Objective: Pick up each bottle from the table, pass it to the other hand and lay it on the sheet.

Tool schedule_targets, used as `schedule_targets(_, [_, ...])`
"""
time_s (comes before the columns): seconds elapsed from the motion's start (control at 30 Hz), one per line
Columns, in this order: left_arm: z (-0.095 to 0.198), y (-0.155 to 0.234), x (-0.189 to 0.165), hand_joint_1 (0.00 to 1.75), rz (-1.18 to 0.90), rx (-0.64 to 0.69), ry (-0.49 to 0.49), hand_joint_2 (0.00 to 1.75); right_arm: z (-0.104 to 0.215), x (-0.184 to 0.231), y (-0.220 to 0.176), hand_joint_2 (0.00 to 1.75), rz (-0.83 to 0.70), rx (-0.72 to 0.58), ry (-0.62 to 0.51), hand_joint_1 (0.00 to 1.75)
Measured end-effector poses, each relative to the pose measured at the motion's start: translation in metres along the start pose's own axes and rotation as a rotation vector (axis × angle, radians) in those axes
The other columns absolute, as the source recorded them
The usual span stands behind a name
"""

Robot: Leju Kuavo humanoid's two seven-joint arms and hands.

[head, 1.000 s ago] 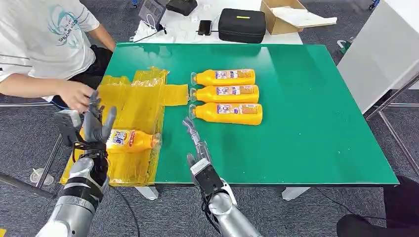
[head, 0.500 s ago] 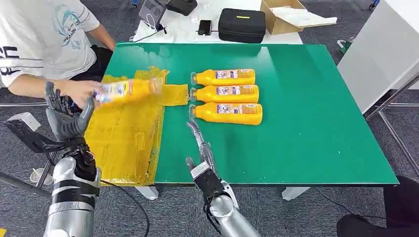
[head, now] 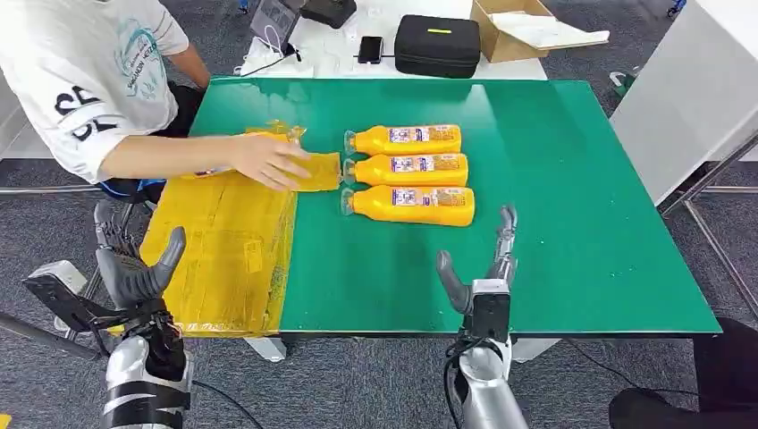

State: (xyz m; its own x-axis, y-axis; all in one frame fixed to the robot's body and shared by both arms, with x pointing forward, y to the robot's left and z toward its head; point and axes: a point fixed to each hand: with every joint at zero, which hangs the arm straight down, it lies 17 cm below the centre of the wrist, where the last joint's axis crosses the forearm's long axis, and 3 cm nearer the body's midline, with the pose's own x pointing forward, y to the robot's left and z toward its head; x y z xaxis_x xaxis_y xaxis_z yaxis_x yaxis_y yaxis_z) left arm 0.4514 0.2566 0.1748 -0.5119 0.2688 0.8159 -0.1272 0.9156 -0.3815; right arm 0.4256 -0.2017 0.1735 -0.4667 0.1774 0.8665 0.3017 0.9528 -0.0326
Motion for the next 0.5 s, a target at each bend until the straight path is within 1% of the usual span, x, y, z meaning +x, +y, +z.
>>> schedule_targets(0.1, [0.007,-0.004,-0.003,0.00,-0.018,-0.008,0.012,1.75,-0.003,-0.004,-0.016,1.75,0.016,-0.041,0.007,0.00])
schedule_targets(0.23, [0.016,-0.009,-0.009,0.00,-0.029,-0.017,0.032,1.75,-0.004,-0.009,-0.027,1.75,0.028,-0.066,0.016,0.00])
schedule_targets(0.5, [0.022,-0.018,-0.013,0.00,-0.034,-0.040,0.045,1.75,-0.004,-0.009,-0.027,1.75,0.034,-0.057,0.013,0.00])
